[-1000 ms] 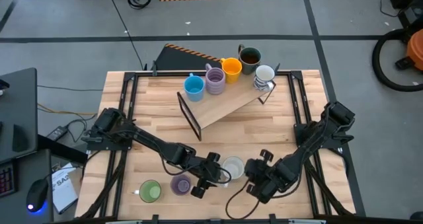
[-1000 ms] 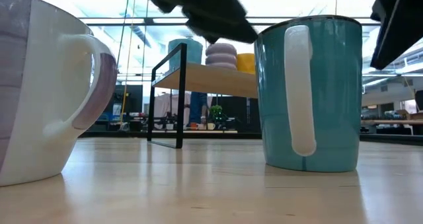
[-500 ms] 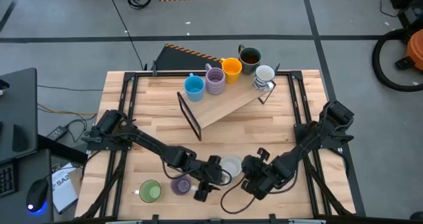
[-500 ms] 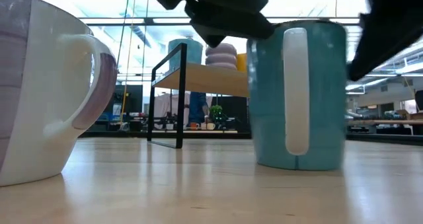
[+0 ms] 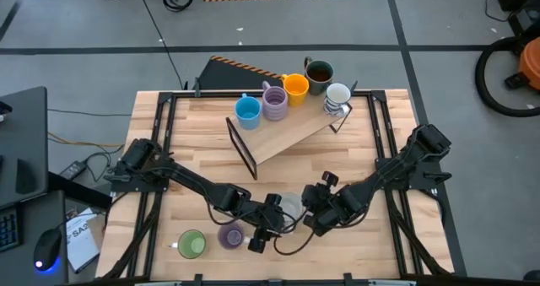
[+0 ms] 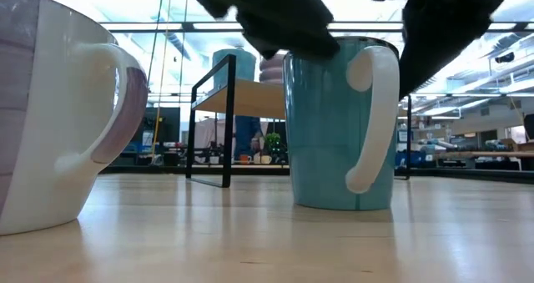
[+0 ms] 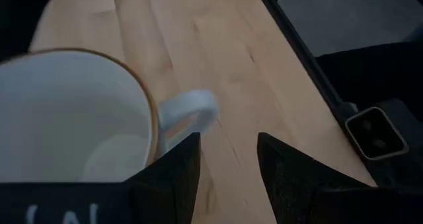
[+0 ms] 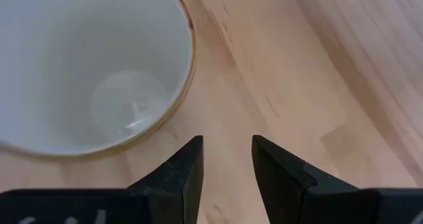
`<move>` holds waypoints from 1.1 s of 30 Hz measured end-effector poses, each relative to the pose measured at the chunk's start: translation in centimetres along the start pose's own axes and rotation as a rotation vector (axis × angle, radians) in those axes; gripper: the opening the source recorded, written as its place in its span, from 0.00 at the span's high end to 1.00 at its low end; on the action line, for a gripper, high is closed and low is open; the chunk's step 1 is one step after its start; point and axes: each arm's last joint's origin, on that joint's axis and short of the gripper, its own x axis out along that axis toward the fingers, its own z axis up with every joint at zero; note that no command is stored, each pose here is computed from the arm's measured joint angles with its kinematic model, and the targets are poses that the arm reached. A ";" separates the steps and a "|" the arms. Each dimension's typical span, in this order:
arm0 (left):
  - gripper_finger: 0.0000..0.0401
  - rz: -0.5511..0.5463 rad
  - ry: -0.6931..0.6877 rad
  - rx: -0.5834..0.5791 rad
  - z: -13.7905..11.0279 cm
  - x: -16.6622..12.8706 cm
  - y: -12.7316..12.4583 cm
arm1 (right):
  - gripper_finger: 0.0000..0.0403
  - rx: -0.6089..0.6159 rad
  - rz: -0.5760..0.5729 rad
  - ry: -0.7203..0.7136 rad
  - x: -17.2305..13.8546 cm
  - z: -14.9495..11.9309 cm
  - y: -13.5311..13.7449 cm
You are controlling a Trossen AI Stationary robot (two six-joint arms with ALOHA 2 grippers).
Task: Place coffee mugs
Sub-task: Put the light green mug on the shelf
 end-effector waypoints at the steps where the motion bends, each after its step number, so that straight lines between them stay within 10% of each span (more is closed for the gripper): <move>1: 0.61 0.012 0.003 0.001 0.2 -0.6 0.0 | 0.67 0.004 0.007 0.000 -0.3 0.0 0.0; 17: 0.65 0.086 0.015 0.126 0.4 -3.3 0.2 | 0.67 0.079 0.191 -0.115 -3.9 -2.9 4.0; 33: 0.65 0.142 0.001 0.147 -0.8 -3.8 -1.2 | 0.67 0.088 0.303 -0.209 -0.5 -5.0 9.2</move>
